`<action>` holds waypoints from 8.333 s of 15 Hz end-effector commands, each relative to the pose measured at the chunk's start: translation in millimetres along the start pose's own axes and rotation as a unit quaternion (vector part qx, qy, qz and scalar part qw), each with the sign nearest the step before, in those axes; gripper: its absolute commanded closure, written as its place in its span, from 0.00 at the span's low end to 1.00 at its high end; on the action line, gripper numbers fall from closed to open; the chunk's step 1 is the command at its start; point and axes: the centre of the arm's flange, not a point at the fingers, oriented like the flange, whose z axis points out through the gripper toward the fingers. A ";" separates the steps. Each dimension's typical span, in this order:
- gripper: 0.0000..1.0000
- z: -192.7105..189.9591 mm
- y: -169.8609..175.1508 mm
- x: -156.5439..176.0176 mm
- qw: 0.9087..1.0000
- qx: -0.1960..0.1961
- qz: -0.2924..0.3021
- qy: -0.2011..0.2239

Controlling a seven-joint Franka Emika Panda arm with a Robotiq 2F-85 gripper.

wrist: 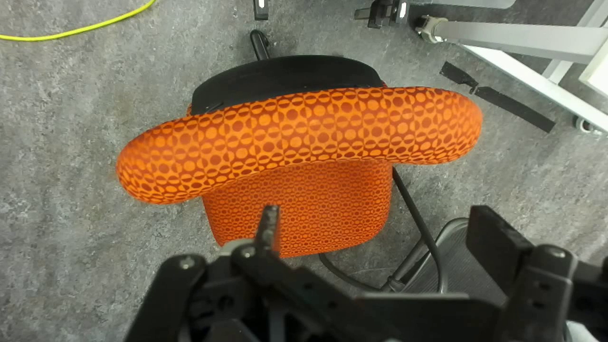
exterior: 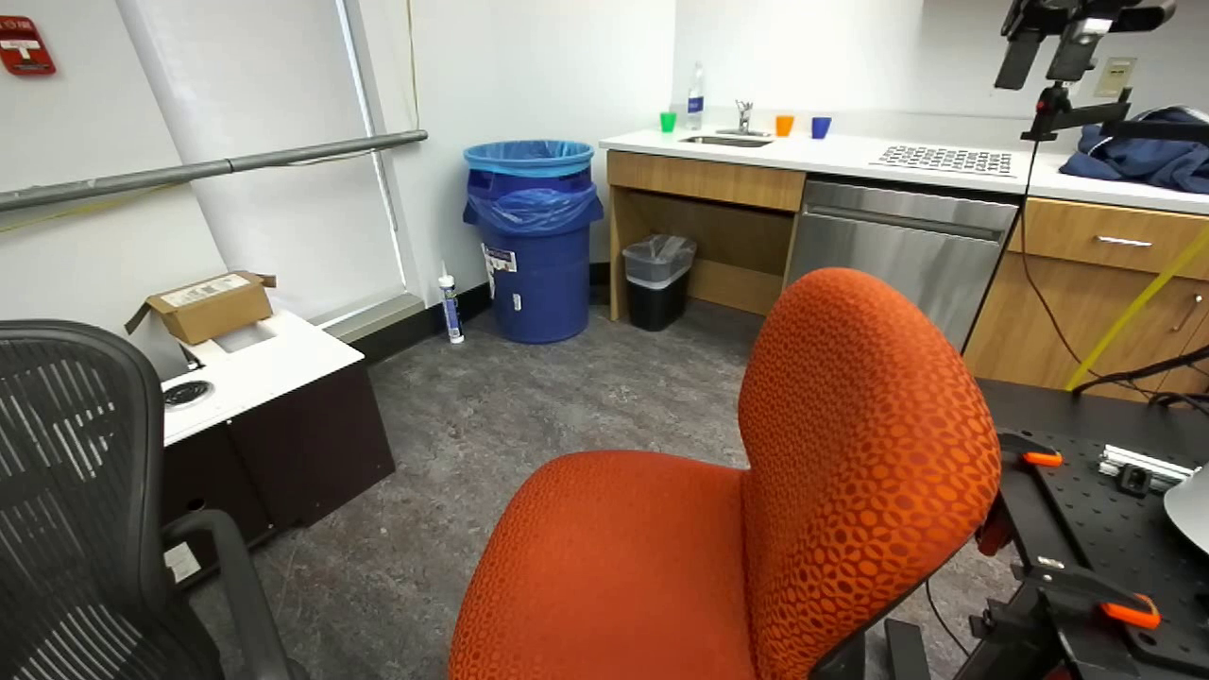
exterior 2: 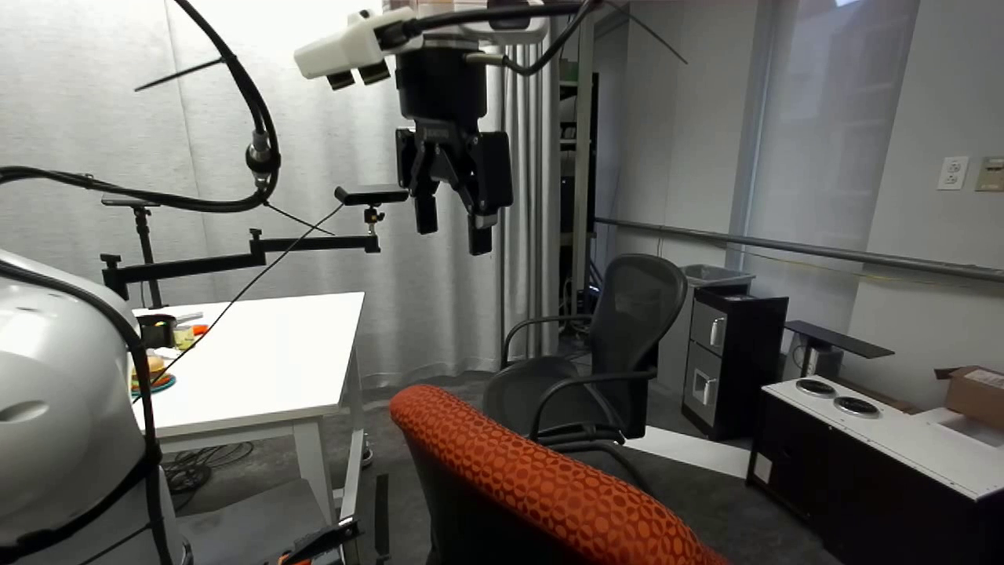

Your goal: Push the chair forward

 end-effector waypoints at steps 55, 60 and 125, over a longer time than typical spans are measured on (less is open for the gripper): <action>0.00 285.8 80.6 -44.6 0.951 -0.103 0.049 -0.288; 0.00 324.7 82.0 -33.4 0.953 -0.088 0.033 -0.289; 0.00 329.3 159.6 187.8 0.925 -0.315 -0.148 -0.154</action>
